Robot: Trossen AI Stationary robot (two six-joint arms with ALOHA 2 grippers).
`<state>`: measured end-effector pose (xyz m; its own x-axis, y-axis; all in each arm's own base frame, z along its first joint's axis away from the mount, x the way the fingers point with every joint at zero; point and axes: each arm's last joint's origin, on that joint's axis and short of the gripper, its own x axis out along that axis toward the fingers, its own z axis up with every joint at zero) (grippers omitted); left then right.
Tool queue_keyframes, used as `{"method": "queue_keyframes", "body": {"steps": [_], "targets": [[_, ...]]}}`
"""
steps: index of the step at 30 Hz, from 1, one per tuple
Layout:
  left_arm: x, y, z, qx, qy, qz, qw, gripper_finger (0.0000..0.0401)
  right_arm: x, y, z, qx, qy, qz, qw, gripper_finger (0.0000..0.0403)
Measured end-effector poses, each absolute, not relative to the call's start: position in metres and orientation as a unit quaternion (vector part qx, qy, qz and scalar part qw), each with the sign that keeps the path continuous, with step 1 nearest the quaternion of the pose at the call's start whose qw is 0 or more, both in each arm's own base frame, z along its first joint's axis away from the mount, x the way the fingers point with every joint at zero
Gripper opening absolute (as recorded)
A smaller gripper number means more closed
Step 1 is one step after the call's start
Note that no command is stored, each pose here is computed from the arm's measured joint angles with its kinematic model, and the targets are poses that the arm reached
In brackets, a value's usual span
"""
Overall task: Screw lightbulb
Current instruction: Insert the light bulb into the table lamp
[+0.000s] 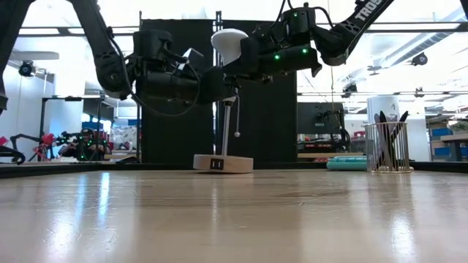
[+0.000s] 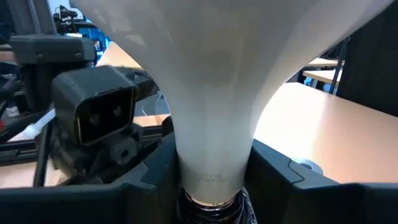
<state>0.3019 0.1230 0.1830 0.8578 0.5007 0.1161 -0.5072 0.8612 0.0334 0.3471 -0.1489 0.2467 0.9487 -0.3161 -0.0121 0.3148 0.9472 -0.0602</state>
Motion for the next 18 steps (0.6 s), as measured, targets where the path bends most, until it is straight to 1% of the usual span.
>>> {"method": "queue_keyframes", "body": {"steps": [4,8,13,18], "targets": [[0.295,0.135,0.182,0.008,-0.058,0.225,0.973,0.0228,0.347,-0.149,0.246,-0.028,0.011,-0.160,0.987,0.0146],[0.291,0.143,0.181,0.012,-0.052,0.185,0.981,0.0249,0.347,-0.149,0.246,-0.028,0.012,-0.160,0.987,0.0140],[0.284,0.156,0.180,0.022,-0.028,0.118,0.992,0.0263,0.347,-0.149,0.246,-0.028,0.012,-0.157,0.987,0.0141],[0.281,0.178,0.181,0.018,0.013,0.044,0.999,0.0268,0.347,-0.149,0.246,-0.024,0.012,-0.154,0.988,0.0146]]}}
